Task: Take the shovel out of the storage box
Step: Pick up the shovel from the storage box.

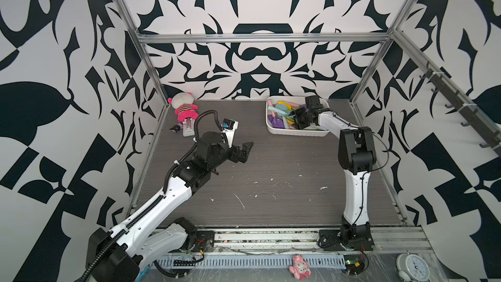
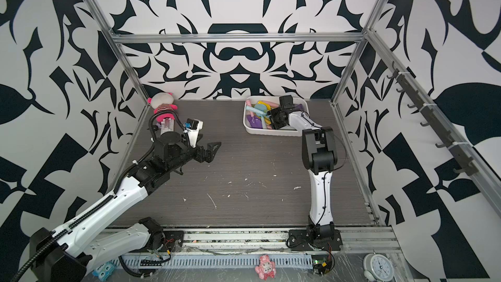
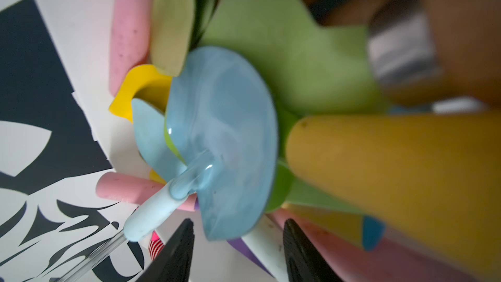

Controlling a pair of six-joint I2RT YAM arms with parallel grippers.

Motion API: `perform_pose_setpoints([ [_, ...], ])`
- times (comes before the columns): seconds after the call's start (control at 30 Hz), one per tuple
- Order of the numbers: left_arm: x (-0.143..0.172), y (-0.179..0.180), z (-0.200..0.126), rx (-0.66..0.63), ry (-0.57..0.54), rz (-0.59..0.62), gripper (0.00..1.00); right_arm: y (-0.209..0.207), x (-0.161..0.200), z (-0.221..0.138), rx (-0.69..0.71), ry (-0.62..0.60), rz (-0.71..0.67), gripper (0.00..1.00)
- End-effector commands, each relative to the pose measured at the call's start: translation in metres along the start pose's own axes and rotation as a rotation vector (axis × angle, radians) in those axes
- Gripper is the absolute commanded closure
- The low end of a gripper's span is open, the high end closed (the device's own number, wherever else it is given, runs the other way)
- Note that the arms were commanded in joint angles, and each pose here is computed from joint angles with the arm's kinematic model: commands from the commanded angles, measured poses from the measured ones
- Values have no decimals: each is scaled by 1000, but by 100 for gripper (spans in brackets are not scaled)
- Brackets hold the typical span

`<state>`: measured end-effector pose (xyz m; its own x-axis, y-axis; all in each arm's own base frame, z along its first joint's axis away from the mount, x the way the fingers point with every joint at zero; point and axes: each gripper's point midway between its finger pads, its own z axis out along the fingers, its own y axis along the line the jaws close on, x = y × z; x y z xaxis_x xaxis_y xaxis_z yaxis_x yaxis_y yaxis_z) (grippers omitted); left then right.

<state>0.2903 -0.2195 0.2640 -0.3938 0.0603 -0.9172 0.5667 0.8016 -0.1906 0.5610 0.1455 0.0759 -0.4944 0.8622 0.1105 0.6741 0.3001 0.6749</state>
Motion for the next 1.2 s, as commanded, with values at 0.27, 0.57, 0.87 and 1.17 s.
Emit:
perform_pose_setpoints([
  [0.27, -19, 5, -5, -44, -58, 31, 1, 15, -17, -1, -57, -121, 95, 47],
  [0.57, -22, 7, -5, -59, -64, 47, 1, 12, -19, -2, -38, -158, 100, 73],
  [0.87, -25, 6, -1, -54, -68, 56, 1, 17, -13, -26, -55, -181, 53, 94],
  [1.17, -30, 1, 15, -26, -56, 47, 1, 27, -3, -53, -97, -172, -10, 100],
])
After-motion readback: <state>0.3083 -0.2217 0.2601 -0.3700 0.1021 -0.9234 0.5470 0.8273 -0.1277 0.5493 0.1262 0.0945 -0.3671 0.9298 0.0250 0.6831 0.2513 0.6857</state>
